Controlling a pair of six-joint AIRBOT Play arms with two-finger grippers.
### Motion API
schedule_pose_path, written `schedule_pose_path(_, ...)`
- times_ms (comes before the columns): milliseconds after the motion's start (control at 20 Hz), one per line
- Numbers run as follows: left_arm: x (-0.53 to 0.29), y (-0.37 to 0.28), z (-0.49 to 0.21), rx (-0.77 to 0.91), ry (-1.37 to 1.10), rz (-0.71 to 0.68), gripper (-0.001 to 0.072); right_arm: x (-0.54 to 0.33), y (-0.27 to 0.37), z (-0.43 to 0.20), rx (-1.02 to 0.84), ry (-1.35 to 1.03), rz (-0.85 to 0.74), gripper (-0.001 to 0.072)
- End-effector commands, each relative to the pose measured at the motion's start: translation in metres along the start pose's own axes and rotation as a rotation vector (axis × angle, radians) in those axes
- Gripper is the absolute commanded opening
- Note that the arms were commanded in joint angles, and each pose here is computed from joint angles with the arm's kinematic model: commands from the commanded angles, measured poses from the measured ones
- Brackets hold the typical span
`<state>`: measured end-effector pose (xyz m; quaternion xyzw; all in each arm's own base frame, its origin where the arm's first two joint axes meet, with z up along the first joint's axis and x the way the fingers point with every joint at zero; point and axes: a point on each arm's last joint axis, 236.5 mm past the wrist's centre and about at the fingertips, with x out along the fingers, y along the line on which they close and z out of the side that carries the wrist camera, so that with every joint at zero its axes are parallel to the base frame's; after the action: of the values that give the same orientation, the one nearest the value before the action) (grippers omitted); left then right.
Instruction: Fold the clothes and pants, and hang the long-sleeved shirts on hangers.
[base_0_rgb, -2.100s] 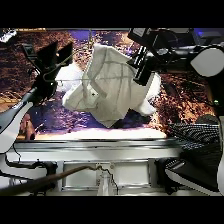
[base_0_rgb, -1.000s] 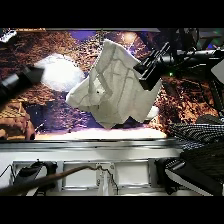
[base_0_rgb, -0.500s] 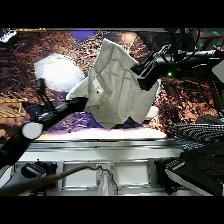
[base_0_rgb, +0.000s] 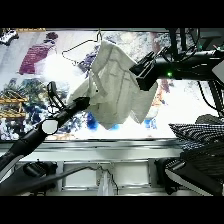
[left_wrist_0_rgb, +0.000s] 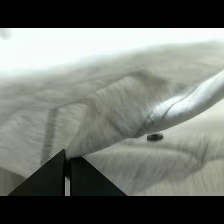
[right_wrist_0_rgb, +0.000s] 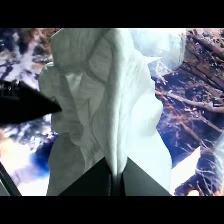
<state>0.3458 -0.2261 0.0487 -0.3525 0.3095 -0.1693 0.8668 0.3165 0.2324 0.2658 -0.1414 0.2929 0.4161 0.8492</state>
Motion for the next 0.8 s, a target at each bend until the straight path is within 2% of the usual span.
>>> schedule_pose_path(0,0.000,0.013,0.036,-0.017,-0.117,0.033,0.0011,0.000,0.009,-0.006,0.007,0.024,0.037,0.0031)
schedule_pose_path(300,-0.016,0.047,0.106,0.002,-0.170,0.118,0.0010,-0.007,0.032,0.001,0.020,-0.005,0.125,0.0030)
schedule_pose_path(550,-0.039,0.030,0.166,0.230,-0.193,0.124,0.0010,-0.009,0.035,0.004,-0.014,-0.018,0.134,0.0029)
schedule_pose_path(750,-0.051,0.040,0.184,0.222,-0.207,0.150,0.0010,-0.008,0.027,-0.001,-0.041,-0.002,0.100,0.0029)
